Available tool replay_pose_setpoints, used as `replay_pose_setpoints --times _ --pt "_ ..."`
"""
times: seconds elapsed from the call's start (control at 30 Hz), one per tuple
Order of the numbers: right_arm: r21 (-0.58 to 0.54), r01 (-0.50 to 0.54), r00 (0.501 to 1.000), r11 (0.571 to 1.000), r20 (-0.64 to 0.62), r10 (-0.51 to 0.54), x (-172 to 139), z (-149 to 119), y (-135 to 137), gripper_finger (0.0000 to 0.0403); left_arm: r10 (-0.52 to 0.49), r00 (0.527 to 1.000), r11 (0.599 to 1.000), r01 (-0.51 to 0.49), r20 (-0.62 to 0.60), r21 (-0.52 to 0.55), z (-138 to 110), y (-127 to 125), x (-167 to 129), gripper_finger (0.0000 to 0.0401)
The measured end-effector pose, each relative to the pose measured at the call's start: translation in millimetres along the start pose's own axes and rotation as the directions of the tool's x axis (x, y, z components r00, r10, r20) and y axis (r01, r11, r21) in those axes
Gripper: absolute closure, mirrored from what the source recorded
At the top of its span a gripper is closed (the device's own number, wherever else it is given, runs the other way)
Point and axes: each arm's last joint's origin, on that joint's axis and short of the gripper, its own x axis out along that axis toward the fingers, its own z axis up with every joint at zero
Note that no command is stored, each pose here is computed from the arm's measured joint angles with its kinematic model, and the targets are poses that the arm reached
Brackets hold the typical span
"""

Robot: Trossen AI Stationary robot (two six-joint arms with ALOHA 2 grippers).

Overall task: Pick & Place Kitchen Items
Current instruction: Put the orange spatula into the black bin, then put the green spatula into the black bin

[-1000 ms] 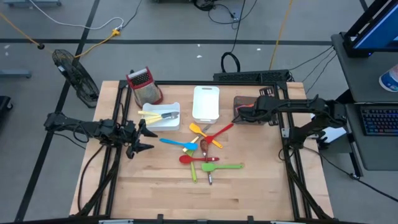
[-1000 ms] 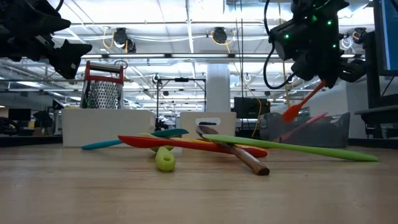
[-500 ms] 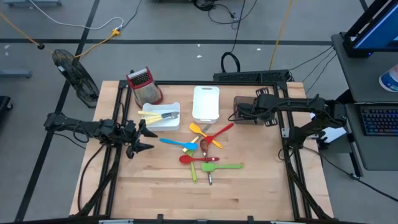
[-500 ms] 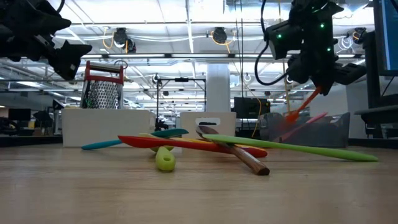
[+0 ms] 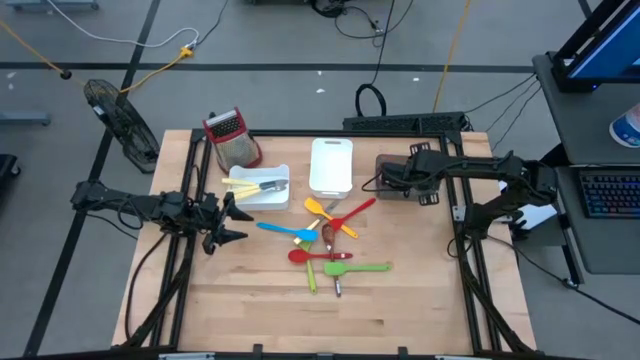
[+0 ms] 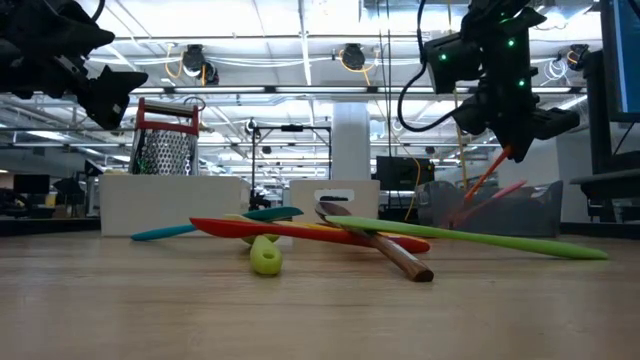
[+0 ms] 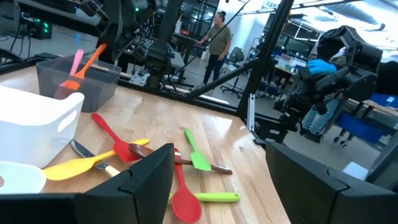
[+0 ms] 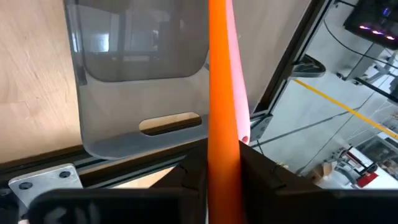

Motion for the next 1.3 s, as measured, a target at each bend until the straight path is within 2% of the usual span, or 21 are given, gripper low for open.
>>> replay_pose_setpoints --times 0.37,0.53,0.67,0.87,0.97,1.1,1.3 --pt "0.036 0.003 1.000 0.999 -0.002 -0.003 0.0 -0.1 -0.1 0.0259 0.000 1.000 1.000 0.000 0.000 0.006 0.0 0.0 0.0 0.0144" --pt "0.051 0.071 0.997 0.996 -0.040 -0.069 -0.2 -2.3 -1.5 0.0214 -0.001 1.000 1.000 0.001 -0.001 0.006 -0.1 -0.1 0.0 0.0144" --pt "0.071 0.088 0.993 0.994 -0.089 -0.081 -0.5 -7.4 -0.6 0.0184 0.000 1.000 1.000 0.000 -0.001 0.006 -0.1 0.0 0.0 0.0144" --pt "0.097 0.069 0.980 0.993 -0.191 -0.050 -2.1 -20.0 3.0 0.0161 0.002 1.000 1.000 -0.002 -0.006 0.006 -0.6 0.2 0.0 0.0144" --pt "0.176 0.073 0.981 0.982 -0.190 -0.039 -3.0 -21.9 3.3 0.0159 0.003 1.000 1.000 -0.002 -0.009 0.014 -0.9 0.2 0.0 0.0144" --pt "0.285 -0.037 0.984 0.958 -0.155 0.085 -4.8 -23.9 6.7 0.0162 0.004 1.000 0.999 -0.003 -0.008 0.038 -0.8 0.3 0.0 0.0144" --pt "0.467 -0.235 0.952 0.853 -0.069 0.300 -9.0 -27.3 12.5 0.0167 0.004 1.000 0.999 -0.004 -0.008 0.040 -0.8 0.3 0.0 0.0144"
